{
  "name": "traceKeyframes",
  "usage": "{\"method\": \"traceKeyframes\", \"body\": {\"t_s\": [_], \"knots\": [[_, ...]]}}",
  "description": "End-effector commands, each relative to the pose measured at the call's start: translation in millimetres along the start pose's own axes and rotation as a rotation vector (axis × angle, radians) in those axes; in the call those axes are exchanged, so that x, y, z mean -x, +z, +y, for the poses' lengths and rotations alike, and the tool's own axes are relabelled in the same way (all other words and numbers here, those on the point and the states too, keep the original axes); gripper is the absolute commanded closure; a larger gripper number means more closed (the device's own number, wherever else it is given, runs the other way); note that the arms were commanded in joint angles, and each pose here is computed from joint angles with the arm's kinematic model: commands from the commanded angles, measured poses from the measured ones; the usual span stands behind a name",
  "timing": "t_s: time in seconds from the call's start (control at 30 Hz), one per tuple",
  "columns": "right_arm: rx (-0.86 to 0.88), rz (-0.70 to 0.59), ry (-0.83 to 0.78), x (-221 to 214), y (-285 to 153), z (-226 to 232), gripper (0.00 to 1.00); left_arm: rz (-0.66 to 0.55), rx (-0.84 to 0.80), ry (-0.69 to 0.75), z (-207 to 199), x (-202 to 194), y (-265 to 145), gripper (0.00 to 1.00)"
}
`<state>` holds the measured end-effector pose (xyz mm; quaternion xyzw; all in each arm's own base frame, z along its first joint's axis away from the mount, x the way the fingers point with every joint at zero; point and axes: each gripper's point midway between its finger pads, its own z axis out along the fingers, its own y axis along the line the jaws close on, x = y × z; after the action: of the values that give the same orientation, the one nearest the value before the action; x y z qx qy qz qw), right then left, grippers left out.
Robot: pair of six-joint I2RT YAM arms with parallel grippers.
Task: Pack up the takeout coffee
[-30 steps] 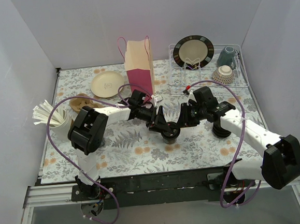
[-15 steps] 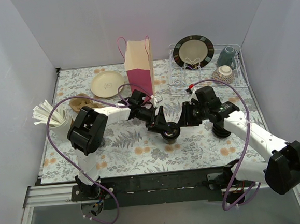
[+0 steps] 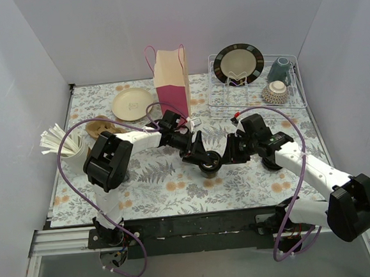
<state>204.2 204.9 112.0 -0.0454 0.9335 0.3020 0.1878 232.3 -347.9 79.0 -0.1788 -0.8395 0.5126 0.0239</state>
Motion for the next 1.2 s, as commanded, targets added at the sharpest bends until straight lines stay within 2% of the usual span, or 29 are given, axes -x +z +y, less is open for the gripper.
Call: {"method": "traceKeyframes", "body": {"t_s": [0.0, 0.1, 0.3, 0.67, 0.77, 0.87, 0.97, 1.0, 1.17], "knots": [[0.02, -0.016, 0.003, -3.3, 9.8, -3.0, 0.71, 0.029, 0.422, -0.085, 112.9, -34.4, 4.4, 0.4], [-0.043, -0.019, 0.025, -12.5, 17.9, -22.2, 0.77, 0.04, 0.43, -0.101, 121.0, -40.2, 7.0, 0.41], [-0.166, -0.002, 0.073, -44.3, 28.7, -62.8, 0.8, 0.054, 0.469, -0.134, 140.8, -53.5, 10.1, 0.43], [-0.352, 0.084, 0.159, -101.6, 36.1, -113.9, 0.81, 0.062, 0.493, -0.186, 158.9, -71.5, 13.9, 0.45], [-0.374, 0.077, 0.15, -101.5, 34.2, -117.4, 0.8, 0.06, 0.496, -0.183, 158.8, -70.1, 13.7, 0.45], [-0.365, 0.067, 0.132, -91.1, 32.3, -110.7, 0.8, 0.056, 0.497, -0.179, 157.7, -69.5, 12.7, 0.45], [-0.307, -0.006, 0.09, -56.7, 24.6, -85.7, 0.77, 0.054, 0.494, -0.171, 155.4, -67.9, 11.9, 0.45], [-0.26, -0.06, 0.069, -33.3, 16.9, -66.0, 0.76, 0.052, 0.49, -0.165, 153.4, -67.1, 11.4, 0.45], [-0.155, -0.166, 0.006, 15.6, -0.5, -22.9, 0.73, 0.054, 0.488, -0.162, 151.8, -68.9, 10.0, 0.45]]}}
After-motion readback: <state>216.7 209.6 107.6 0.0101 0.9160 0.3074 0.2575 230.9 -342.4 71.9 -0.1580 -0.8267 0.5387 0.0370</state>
